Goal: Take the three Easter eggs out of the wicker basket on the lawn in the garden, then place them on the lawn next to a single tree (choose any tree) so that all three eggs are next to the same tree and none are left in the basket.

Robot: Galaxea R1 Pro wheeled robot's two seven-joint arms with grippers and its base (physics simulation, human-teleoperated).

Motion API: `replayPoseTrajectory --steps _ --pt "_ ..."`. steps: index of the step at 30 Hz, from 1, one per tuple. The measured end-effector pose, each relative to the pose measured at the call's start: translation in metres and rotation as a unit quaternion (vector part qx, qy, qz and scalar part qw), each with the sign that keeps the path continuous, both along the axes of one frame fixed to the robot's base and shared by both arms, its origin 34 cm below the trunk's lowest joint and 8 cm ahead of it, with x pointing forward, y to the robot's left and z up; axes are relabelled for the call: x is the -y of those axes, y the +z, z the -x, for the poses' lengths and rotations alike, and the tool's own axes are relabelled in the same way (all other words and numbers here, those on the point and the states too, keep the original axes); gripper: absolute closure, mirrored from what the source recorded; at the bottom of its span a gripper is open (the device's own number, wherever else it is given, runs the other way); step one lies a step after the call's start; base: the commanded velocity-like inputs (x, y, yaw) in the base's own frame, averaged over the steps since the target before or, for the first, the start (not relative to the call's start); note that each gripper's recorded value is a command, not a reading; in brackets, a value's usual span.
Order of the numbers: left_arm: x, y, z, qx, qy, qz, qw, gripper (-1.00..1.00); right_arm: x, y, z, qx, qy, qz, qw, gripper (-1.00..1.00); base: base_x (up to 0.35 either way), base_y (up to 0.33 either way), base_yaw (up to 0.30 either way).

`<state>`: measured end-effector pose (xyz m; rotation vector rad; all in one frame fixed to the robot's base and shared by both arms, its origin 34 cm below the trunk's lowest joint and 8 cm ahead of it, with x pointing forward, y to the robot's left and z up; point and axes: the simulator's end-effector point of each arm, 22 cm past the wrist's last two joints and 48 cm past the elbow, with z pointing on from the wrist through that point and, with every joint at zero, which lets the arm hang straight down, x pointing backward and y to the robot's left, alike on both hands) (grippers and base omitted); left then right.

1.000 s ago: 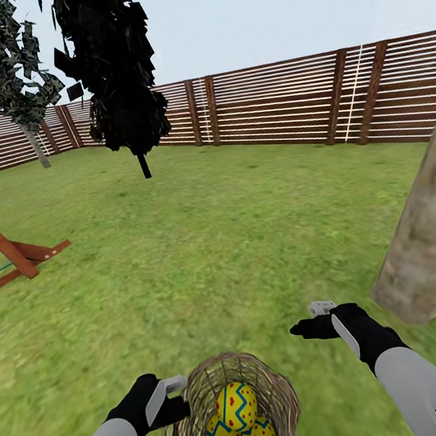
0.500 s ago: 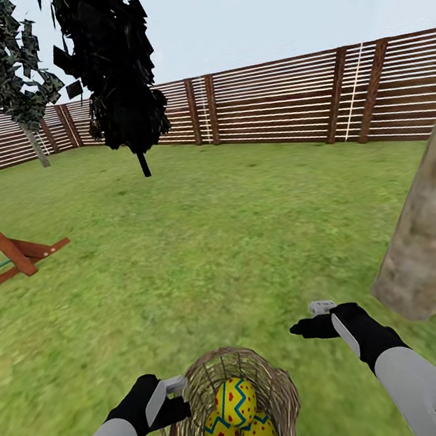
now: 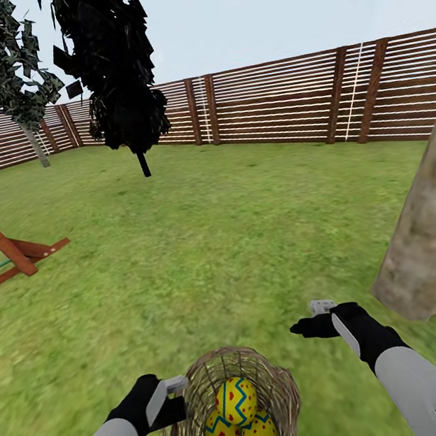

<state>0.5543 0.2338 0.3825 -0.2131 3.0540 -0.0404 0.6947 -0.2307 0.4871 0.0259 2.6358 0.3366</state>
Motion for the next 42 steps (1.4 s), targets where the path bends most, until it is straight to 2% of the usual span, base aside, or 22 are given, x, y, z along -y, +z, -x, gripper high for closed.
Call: replayPoseTrajectory --steps 8,13,20,42 --pt "0.005 0.000 0.000 0.001 0.007 0.009 0.9999 1.00 0.000 0.000 0.000 0.000 0.000 0.000 1.0000 -1.00 0.000 0.000 0.000" --pt "0.003 0.000 0.000 0.000 0.000 0.003 1.0000 1.00 0.003 0.000 0.000 0.000 -0.001 0.002 1.0000 -1.00 0.000 0.000 0.000" --pt "0.000 0.014 -0.002 -0.001 -0.005 -0.003 1.0000 1.00 0.003 0.015 -0.003 0.000 -0.001 0.001 1.0000 -1.00 0.000 0.000 0.000" --pt "0.002 0.059 -0.009 -0.001 0.000 0.001 1.0000 1.00 0.002 0.059 -0.010 0.000 -0.001 0.001 1.0000 -1.00 0.000 0.000 0.000"
